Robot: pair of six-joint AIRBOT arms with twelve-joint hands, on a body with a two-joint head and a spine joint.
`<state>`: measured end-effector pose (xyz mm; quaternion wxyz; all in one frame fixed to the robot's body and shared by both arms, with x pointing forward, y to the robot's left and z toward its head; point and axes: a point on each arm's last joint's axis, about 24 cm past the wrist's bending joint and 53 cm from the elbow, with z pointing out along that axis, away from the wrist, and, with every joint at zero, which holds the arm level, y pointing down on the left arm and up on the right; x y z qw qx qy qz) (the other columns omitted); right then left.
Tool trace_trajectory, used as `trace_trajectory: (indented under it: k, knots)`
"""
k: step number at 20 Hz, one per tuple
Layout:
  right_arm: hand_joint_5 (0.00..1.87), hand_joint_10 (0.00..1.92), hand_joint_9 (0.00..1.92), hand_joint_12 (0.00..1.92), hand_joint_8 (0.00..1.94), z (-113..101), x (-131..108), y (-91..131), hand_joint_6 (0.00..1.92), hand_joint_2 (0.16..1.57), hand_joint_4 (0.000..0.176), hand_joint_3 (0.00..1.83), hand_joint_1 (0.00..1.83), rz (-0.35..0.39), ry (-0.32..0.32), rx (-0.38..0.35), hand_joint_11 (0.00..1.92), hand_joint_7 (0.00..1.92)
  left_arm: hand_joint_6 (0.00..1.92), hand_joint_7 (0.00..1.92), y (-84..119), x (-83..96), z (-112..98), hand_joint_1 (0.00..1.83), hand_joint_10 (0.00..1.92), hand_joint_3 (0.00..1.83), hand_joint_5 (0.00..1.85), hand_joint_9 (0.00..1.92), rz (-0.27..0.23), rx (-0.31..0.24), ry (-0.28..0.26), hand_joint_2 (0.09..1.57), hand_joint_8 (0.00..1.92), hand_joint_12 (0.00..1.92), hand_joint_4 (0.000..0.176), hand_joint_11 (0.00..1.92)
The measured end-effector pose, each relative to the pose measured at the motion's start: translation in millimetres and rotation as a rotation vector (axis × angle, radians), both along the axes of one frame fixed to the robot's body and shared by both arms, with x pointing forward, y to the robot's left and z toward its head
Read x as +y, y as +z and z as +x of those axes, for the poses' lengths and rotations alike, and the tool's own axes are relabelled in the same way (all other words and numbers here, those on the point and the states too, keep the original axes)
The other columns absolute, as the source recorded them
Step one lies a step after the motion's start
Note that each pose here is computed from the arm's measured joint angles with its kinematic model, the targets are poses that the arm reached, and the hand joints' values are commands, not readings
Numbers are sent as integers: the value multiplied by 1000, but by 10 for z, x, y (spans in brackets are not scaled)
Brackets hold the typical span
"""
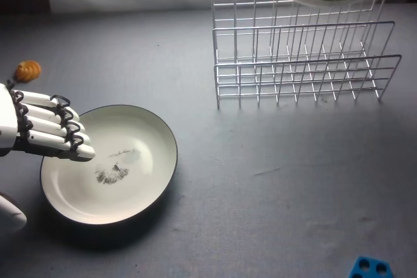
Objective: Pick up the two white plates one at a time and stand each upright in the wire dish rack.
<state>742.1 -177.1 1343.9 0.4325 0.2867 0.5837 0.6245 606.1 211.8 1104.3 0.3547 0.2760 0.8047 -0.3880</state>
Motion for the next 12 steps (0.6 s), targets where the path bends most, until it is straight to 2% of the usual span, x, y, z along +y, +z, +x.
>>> trace_trajectory:
  k: [2,7,9,12]
  knots:
    - [839,1162,932,1248,973,13,-24,-3,1139,1125,0,3,1371,-4,-5,-1,761,982,0,164,1,13,10,0,0,0,140,145,2,-2,3,1068,0,317,0,0]
    - [880,1142,949,1250,919,31,-25,-118,1084,1113,0,0,1374,-37,-13,26,790,1009,4,211,-20,14,36,0,4,0,196,187,5,-3,5,1070,4,416,0,0]
    - [880,1138,954,1230,902,44,-31,-104,1072,1110,0,0,1376,-27,-13,24,781,1023,0,173,-10,15,47,0,2,0,153,150,6,-8,3,1070,2,335,0,0]
    - [872,1161,939,1279,961,84,15,-107,1091,1119,0,0,1372,-28,-10,24,753,988,0,172,16,19,70,0,0,0,151,152,7,-19,4,1069,0,362,0,0]
